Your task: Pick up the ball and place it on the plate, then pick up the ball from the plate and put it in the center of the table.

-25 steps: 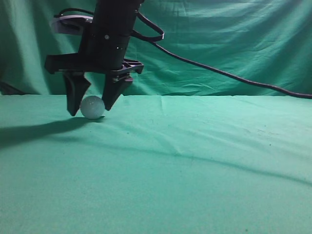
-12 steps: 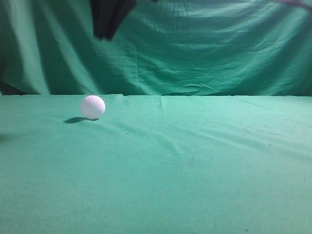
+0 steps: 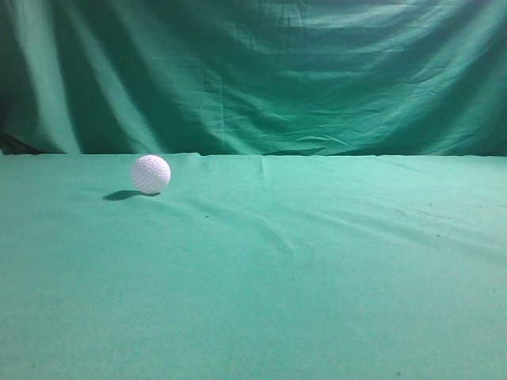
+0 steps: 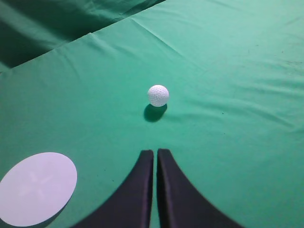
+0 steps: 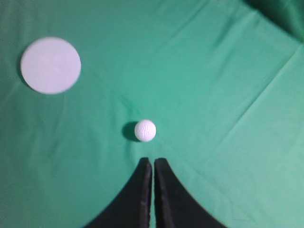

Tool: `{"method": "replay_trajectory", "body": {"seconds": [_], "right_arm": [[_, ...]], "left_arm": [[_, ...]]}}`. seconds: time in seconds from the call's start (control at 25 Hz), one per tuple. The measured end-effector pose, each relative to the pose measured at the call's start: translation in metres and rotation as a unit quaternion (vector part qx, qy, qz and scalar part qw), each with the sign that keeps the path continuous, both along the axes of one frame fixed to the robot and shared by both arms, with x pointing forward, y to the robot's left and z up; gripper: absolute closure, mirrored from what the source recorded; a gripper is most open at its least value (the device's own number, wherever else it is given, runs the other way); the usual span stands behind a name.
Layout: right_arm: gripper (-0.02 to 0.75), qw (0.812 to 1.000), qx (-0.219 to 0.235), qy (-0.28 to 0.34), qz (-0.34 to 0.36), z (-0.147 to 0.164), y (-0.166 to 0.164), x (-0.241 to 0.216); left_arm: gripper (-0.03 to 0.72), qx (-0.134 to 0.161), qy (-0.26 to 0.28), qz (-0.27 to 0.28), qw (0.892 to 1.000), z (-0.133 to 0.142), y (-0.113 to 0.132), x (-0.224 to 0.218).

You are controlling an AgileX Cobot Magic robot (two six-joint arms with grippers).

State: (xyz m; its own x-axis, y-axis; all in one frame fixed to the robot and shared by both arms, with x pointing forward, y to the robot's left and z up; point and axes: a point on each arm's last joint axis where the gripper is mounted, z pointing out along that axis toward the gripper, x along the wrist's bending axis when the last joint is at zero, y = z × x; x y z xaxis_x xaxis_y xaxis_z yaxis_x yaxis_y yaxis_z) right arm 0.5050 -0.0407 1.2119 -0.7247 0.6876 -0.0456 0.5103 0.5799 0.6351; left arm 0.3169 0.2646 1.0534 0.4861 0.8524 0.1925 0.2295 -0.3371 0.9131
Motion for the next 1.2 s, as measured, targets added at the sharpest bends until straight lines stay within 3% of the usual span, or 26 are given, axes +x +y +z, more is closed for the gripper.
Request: {"method": "replay_trajectory", "body": {"seconds": [0.16,0.36,0.68,1.04,1.2], "right_arm": [[0.738,0.998,0.046,-0.036,-0.009,0.043,-0.031,-0.032],[0.738,0.996,0.07,-0.044,-0.021,0.06,-0.069,-0.071],[0.738,0.998,0.054,-0.026,-0.023,0.027,-0.123,-0.127],[0.738,0.989,0.116,-0.084,-0.023,-0.022,-0.169,-0.174],[0.738,0.987,0.125,-0.095,-0.021,-0.028,-0.192,-0.198]], "left_arm": [[0.688,0.0,0.0,0.0,1.0,0.0,0.0,0.0],[0.688,0.0,0.0,0.0,1.0,0.0,0.0,0.0],[0.688,0.0,0.0,0.0,1.0,0.0,0.0,0.0],[0.688,0.0,0.0,0.0,1.0,0.0,0.0,0.0],[0.688,0.0,0.0,0.0,1.0,0.0,0.0,0.0]]}}
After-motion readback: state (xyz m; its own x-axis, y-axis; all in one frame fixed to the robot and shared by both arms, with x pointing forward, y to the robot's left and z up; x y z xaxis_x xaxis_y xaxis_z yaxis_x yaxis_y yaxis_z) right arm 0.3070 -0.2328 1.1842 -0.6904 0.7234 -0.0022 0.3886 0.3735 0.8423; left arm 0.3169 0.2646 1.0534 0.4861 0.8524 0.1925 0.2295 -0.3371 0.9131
